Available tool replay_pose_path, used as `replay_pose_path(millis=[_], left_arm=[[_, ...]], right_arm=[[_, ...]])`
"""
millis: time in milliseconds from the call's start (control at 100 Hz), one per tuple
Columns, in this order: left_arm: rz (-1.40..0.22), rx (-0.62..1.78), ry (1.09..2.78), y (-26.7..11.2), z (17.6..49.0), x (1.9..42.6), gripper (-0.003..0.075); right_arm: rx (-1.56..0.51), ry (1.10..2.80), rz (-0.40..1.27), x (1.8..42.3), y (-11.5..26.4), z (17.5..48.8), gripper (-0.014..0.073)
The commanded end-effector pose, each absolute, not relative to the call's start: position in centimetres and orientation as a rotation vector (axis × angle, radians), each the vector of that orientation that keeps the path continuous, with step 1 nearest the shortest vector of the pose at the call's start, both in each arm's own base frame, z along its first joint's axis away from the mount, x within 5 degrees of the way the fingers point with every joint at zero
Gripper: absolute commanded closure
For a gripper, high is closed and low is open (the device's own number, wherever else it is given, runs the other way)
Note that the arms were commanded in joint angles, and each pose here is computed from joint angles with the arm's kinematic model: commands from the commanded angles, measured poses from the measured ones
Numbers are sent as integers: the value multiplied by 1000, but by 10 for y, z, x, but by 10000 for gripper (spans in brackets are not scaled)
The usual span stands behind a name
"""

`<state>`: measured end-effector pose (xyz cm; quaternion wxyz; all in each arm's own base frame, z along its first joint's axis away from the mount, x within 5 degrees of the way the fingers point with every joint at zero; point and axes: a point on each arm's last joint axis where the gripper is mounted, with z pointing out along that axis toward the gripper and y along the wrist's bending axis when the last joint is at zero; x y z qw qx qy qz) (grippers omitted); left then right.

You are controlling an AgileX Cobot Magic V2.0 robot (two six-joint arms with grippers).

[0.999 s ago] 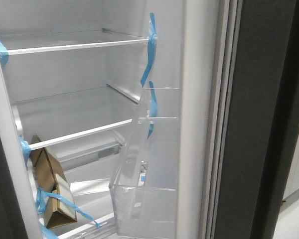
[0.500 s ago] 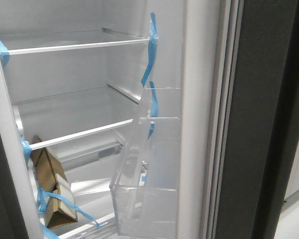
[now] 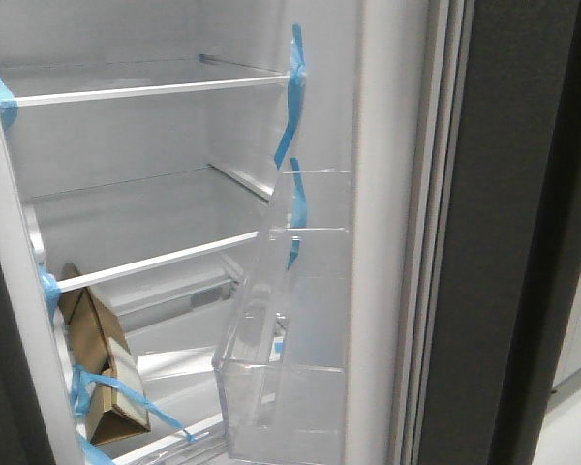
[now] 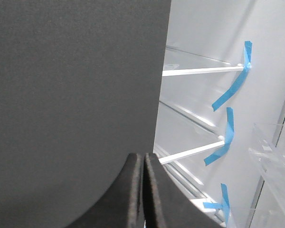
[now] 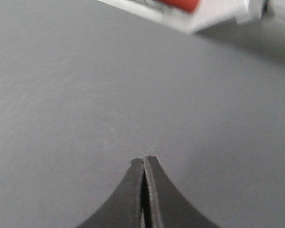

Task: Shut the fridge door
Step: 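Swing the grey door shut with both grippers against the fridge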

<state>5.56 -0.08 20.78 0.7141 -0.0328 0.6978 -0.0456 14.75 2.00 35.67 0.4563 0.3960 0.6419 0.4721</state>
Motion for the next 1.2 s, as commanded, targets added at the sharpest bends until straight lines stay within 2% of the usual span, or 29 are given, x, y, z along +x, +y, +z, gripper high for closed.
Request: replay_pose_path(millis=[0,90,220,550,729,939,1189], left_arm=[[-114,-72,1483,-1,203,55,740],[-114,-72,1483,-1,203,55,740],[-114,-72,1483,-1,203,55,740],[-114,-72,1483,-1,203,55,740],[-114,-72,1483,-1,203,55,740],[-114,-72,1483,-1,203,55,740],[-114,-72,1483,-1,203,55,740]], right_arm=[[1047,1536,1272,158,22,365,666],[1125,1551,1389,165,27,361,666],[1096,1618,1435,171,33,365,666],[886,1778,1482,195,47,394,666],[787,1798,1493,212,62,408,666],[634,1814,1440,239,94,423,666],[398,1795,1284,274,143,439,666]])
